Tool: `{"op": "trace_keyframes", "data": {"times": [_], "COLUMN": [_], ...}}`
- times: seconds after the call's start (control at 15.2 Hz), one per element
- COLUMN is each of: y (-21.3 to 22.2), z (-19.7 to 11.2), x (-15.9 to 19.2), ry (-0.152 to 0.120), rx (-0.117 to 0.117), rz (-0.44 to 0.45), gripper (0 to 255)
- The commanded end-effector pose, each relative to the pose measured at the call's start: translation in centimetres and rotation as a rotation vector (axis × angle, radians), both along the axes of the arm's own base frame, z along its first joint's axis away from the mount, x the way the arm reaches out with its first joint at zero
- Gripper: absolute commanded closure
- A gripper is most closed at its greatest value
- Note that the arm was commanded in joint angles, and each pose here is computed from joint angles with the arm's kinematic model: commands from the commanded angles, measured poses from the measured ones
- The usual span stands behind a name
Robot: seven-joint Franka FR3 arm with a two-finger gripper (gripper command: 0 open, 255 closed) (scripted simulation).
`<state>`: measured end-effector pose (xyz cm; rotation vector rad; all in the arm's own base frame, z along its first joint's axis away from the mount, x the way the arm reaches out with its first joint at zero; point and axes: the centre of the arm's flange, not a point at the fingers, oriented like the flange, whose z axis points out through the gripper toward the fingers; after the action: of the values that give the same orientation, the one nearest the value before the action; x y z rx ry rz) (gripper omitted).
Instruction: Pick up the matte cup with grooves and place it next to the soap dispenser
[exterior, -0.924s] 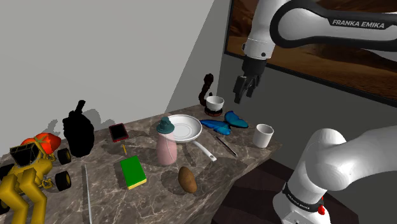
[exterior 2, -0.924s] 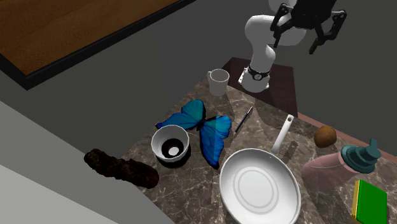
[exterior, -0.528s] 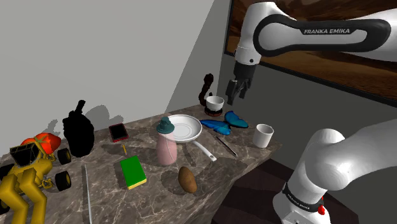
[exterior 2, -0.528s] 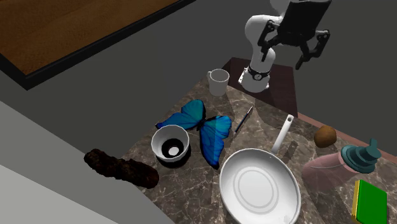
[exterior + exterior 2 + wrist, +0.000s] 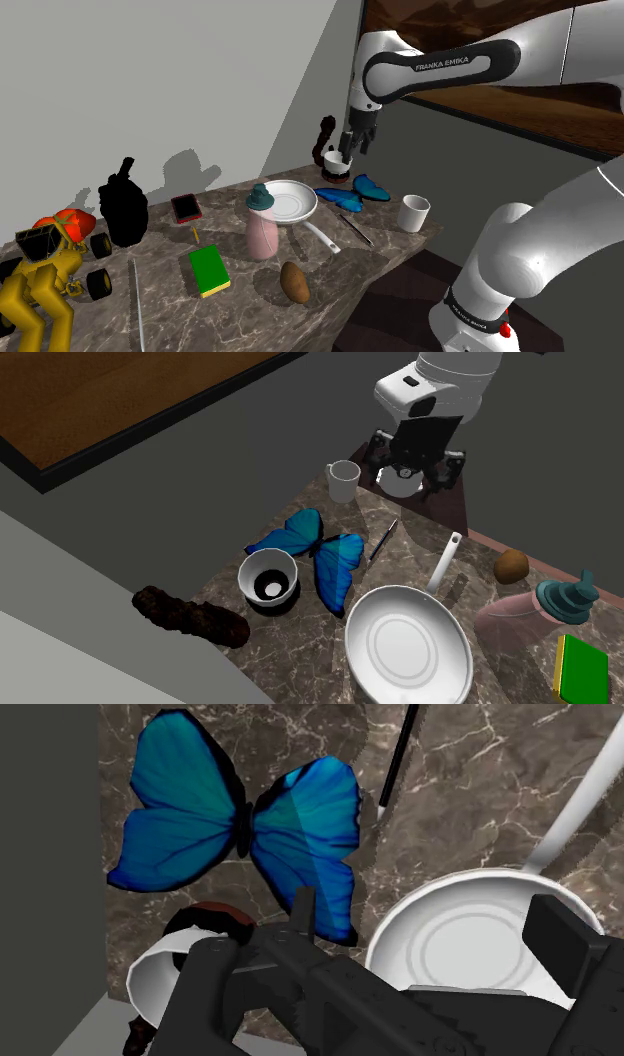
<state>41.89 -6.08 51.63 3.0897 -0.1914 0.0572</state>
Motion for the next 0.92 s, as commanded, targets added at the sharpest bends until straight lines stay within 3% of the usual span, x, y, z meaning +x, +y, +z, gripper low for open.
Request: {"op": "trace_keyframes", "data": {"times": [0.0, 0.86], "y": [-1.4, -10.2], "z": [-1.6, -9.6], "x": [1.9, 13.7], "ry": [0.003, 0.024], "rx": [-0.013, -0.091], "rz": [-0.002, -0.02], "gripper": [0, 0]}}
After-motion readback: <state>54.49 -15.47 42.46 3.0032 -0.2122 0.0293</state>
